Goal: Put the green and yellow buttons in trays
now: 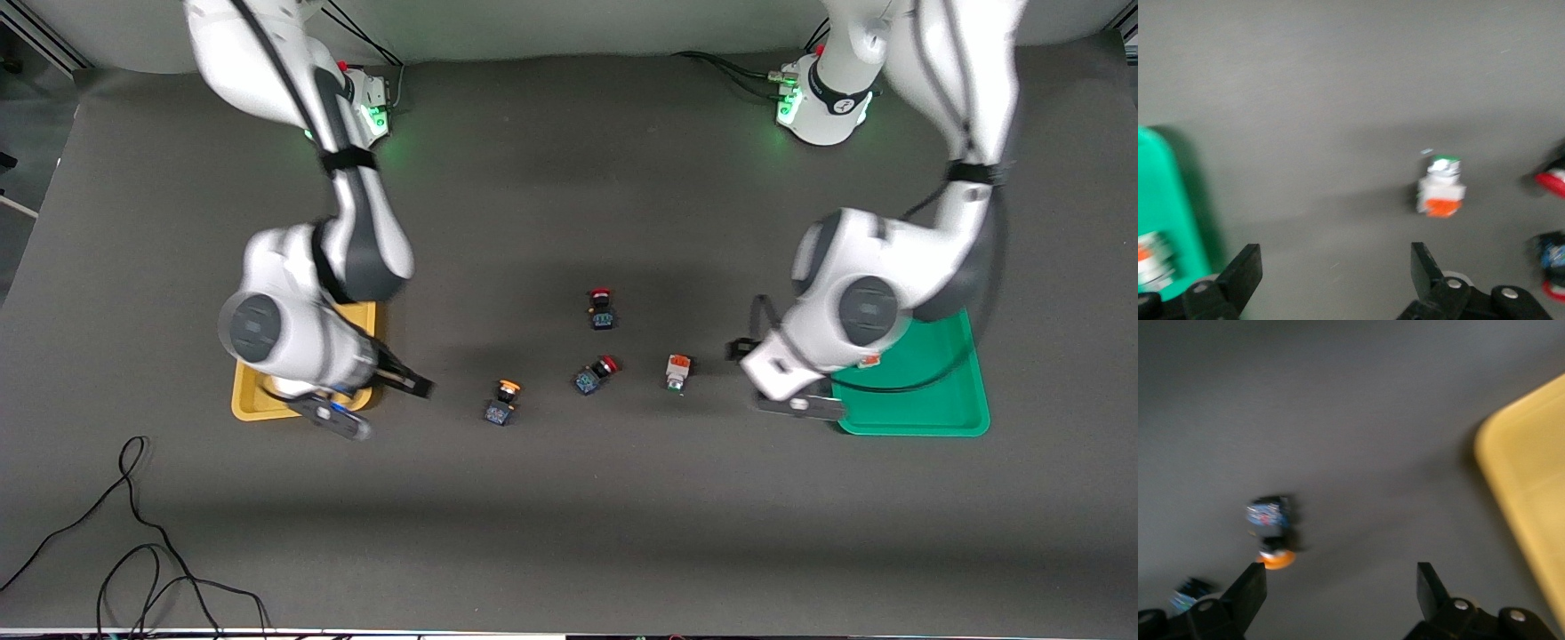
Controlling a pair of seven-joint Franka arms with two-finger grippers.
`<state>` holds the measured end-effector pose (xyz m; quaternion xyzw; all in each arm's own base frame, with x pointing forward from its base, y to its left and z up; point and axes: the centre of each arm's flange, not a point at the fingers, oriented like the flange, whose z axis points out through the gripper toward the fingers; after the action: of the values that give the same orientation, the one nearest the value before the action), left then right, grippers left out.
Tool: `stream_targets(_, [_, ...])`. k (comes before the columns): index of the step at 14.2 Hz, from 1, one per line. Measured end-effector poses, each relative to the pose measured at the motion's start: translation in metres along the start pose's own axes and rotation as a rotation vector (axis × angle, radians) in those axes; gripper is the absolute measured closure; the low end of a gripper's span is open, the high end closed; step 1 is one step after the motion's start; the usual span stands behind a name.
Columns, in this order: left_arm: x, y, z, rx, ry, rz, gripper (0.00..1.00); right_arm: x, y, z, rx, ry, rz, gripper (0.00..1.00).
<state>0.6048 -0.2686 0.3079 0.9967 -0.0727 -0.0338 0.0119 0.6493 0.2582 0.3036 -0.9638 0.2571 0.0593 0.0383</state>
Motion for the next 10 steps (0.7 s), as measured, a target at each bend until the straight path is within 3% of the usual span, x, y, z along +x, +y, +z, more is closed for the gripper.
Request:
stream_targets(4, [-0.004,0.062,0.058,-0.008,0.041,0.024,0.00,0.001,-0.039,0.076,-0.018,-0.001,0.090,0.00])
stream_targets(7, [-0.002,0.066,0.108,-0.004,0.031,0.017,0.00,-0.004,-0.055,0.105,0.022,0.027,0.125,0.00])
stream_targets(10, [-0.004,0.070,0.130,0.002,0.015,0.018,0.04,-0.017,-0.065,0.126,0.025,0.014,0.112,0.00])
